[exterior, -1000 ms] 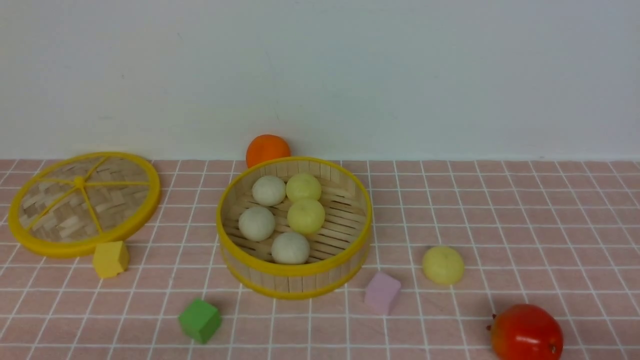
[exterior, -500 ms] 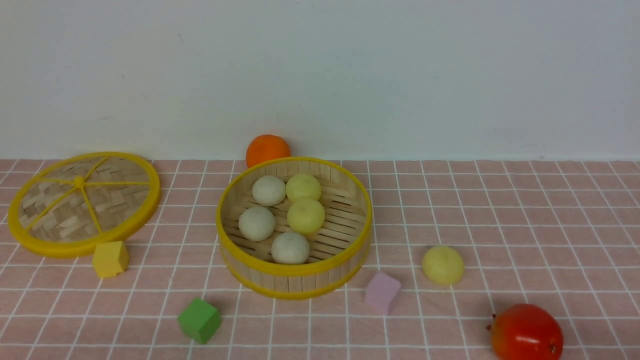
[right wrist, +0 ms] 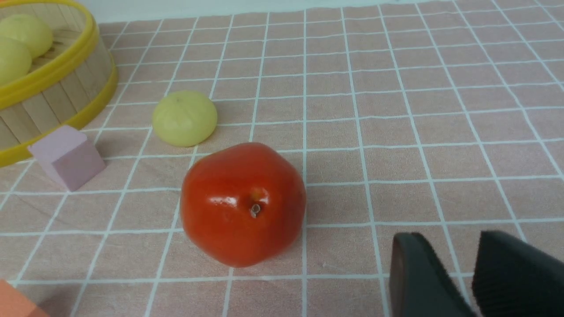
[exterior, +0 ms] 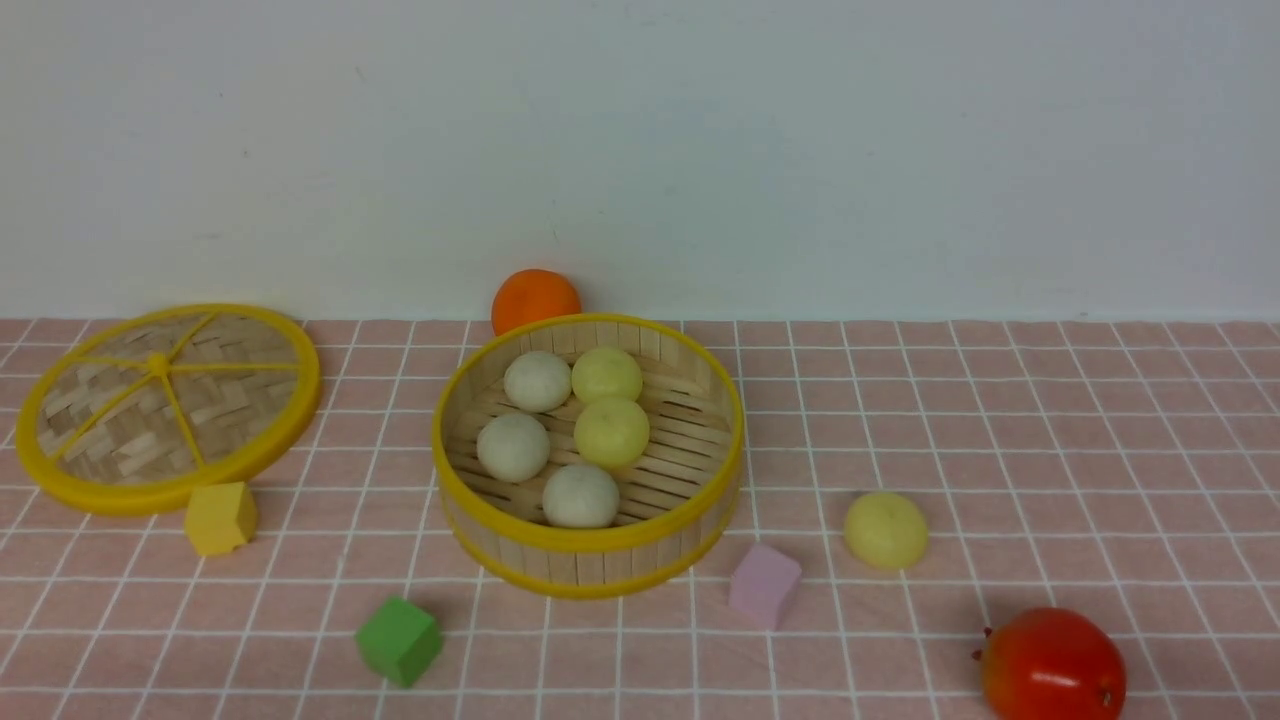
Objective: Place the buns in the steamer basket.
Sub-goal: Use the right arm to grab a steamed stuffed bun
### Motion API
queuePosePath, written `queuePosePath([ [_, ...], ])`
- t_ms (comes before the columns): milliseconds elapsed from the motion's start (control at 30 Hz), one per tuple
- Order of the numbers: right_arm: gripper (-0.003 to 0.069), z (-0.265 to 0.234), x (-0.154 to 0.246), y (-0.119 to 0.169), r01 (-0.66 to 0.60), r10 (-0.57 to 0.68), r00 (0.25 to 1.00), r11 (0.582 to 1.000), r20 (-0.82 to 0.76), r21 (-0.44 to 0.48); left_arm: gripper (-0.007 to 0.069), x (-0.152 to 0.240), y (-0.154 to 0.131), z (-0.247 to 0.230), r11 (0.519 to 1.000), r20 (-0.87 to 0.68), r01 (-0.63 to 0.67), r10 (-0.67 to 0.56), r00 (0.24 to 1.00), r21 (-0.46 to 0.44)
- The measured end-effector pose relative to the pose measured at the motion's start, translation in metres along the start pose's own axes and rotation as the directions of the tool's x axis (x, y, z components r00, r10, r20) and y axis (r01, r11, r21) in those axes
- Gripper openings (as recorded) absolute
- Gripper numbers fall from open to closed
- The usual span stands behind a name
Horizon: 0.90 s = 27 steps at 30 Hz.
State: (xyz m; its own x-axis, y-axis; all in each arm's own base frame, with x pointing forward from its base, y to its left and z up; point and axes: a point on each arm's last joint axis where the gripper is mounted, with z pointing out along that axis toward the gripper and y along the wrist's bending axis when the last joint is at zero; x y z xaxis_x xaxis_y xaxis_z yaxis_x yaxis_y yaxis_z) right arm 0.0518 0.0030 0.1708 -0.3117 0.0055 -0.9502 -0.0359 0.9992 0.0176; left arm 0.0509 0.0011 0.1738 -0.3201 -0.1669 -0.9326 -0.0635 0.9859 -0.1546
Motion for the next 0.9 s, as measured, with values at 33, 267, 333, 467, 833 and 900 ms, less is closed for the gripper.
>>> queuePosePath([
  [33, 0.0239, 0.000, 0.000, 0.000, 0.000, 0.000, 1.000, 1.000, 0.000, 0.000, 0.0018, 0.000, 0.000, 0.000, 1.000, 0.000, 0.000, 0.000, 1.000, 0.000],
  [267, 0.0239, 0.000, 0.000, 0.000, 0.000, 0.000, 1.000, 1.000, 0.000, 0.000, 0.0024, 0.000, 0.000, 0.000, 1.000, 0.000, 0.001, -0.001, 1.000, 0.000],
  [333, 0.0239, 0.000, -0.001, 0.000, 0.008, -0.008, 1.000, 1.000, 0.006, 0.004, 0.0024, 0.000, 0.000, 0.000, 1.000, 0.001, 0.002, -0.002, 1.000, 0.001],
  [467, 0.0239, 0.000, -0.008, -0.001, 0.017, -0.018, 0.995, 1.000, 0.094, 0.012, 0.0029, 0.000, 0.000, 0.000, 1.000, 0.000, 0.002, -0.002, 1.000, 0.001],
  [833, 0.0239, -0.011, -0.043, -0.002, -0.057, 0.054, 0.886, 0.998, 0.460, -0.006, 0.0042, 0.000, 0.000, 0.000, 1.000, 0.000, 0.003, -0.003, 1.000, 0.001],
  [900, 0.0239, -0.018, -0.058, -0.002, -0.102, 0.105, 0.864, 0.994, 0.492, -0.032, 0.0043, 0.000, 0.000, 0.000, 1.000, 0.000, 0.003, -0.003, 1.000, 0.001],
])
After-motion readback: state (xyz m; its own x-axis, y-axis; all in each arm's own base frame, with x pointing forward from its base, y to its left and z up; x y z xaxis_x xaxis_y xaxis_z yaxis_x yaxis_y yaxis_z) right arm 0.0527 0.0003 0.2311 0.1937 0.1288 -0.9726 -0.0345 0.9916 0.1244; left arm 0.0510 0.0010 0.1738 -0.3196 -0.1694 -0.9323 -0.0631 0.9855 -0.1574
